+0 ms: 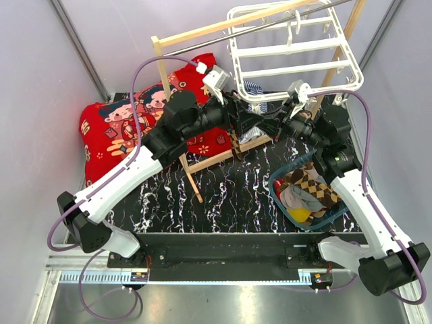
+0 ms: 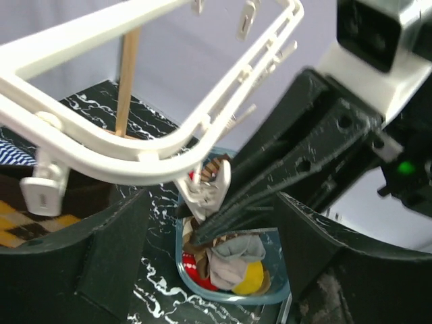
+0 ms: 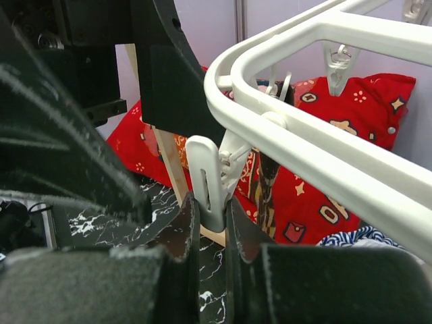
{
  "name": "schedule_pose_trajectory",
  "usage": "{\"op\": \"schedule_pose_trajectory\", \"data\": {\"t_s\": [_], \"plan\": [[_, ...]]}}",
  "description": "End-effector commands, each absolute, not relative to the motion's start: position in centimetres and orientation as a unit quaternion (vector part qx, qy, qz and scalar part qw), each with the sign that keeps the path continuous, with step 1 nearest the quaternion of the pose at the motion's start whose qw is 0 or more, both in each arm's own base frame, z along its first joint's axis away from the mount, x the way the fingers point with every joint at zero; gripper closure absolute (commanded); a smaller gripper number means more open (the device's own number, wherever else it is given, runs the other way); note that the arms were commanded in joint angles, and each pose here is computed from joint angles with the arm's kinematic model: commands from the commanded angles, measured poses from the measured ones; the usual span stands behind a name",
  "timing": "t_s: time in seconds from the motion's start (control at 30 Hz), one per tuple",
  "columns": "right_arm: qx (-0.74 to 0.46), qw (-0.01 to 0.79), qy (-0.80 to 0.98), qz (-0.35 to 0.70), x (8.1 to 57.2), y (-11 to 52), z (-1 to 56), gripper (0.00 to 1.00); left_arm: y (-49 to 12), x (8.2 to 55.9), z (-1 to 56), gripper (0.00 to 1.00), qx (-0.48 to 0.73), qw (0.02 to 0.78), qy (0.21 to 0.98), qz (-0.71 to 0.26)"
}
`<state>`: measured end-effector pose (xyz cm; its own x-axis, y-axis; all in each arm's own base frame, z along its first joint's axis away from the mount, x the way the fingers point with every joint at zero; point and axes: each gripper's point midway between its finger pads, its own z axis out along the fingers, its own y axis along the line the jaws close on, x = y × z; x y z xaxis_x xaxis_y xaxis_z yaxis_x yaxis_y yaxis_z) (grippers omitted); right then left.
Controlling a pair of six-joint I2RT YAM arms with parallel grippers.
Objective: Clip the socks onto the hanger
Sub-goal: Open the clamp at the hanger.
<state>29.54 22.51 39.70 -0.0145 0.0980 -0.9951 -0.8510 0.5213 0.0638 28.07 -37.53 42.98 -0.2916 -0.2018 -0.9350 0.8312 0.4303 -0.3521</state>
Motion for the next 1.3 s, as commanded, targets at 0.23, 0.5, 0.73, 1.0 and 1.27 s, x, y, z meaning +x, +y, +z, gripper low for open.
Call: {"op": "schedule_pose_trajectory", "data": {"t_s": [0.23, 0.5, 0.73, 1.0, 1.27], "plan": [[-0.252, 0.692, 0.578, 0.351, 29.7, 20.7, 40.8, 0.74, -37.7, 29.7, 47.6, 0.32, 0.147, 0.557, 0.628, -0.524], [-0.221, 0.728, 0.561, 0.327, 30.3, 19.5, 41.5, 0.64, -38.1, 29.1, 49.0, 0.33, 0.147, 0.557, 0.617, -0.535], [-0.201, 0.75, 0.547, 0.311, 30.7, 18.7, 42.1, 0.58, -39.0, 28.8, 49.5, 0.33, 0.155, 0.552, 0.614, -0.542], [-0.187, 0.771, 0.525, 0.31, 30.0, 18.0, 43.2, 0.55, -39.2, 28.8, 49.9, 0.33, 0.154, 0.554, 0.613, -0.542], [-0.18, 0.79, 0.506, 0.294, 29.2, 17.1, 44.3, 0.56, -39.5, 28.5, 50.9, 0.33, 0.154, 0.554, 0.607, -0.548]]}}
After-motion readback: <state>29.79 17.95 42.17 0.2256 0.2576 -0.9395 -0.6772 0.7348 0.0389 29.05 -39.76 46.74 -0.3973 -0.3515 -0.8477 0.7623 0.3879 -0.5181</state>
